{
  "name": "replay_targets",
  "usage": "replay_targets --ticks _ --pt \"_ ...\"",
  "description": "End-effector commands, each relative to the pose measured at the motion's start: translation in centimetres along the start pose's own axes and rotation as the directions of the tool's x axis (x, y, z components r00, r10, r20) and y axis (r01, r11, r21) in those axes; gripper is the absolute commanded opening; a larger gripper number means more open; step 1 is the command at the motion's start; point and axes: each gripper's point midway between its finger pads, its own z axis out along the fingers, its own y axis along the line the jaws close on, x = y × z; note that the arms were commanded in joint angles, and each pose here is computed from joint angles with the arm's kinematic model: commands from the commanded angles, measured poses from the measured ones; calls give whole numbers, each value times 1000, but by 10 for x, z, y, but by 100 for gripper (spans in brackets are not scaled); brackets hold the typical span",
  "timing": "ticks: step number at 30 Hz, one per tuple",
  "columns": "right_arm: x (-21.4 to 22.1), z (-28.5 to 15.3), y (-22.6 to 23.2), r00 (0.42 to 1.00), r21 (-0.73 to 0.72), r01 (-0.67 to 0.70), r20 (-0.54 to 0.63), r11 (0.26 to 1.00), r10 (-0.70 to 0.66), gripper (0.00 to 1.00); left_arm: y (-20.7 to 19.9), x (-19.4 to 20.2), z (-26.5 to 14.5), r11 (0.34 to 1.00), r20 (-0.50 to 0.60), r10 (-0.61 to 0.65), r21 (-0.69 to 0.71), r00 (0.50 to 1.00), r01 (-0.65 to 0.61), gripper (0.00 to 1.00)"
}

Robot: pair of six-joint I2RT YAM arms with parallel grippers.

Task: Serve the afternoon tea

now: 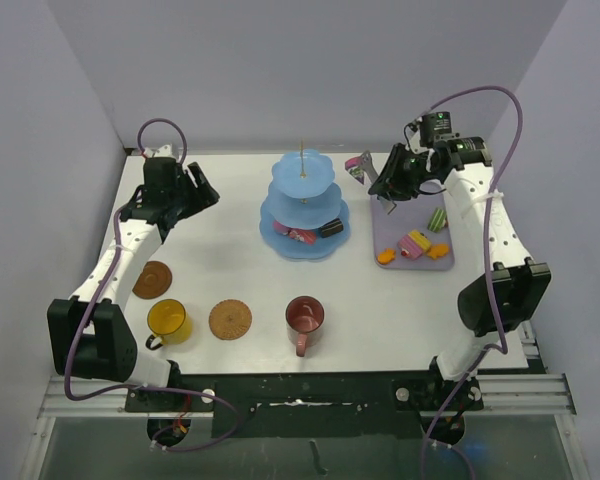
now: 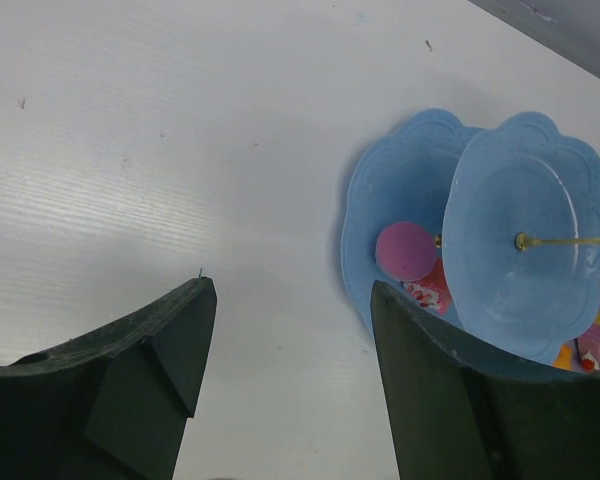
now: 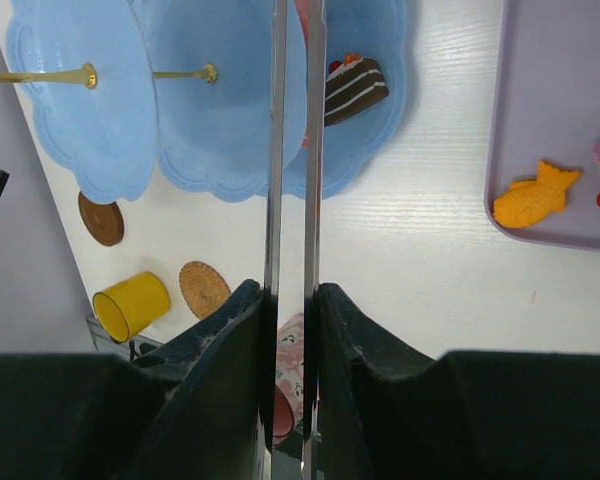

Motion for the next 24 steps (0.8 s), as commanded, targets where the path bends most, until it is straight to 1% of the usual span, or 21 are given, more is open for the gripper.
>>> replay_targets --ticks 1,8,17,24 --pt "-12 -17 37 997 -114 28 72 993 -20 13 -14 -16 0 999 54 -4 50 999 1 62" --pt "-1 -18 53 999 -131 24 49 991 -18 14 -14 -18 0 999 57 -4 50 998 1 62" --pt "19 -4 73 1000 -175 30 -2 984 -31 13 -16 -20 -2 999 63 -4 54 998 1 62" --pt "22 6 80 1000 -208 9 -18 978 -13 14 -17 -21 -4 998 66 -3 56 998 0 62"
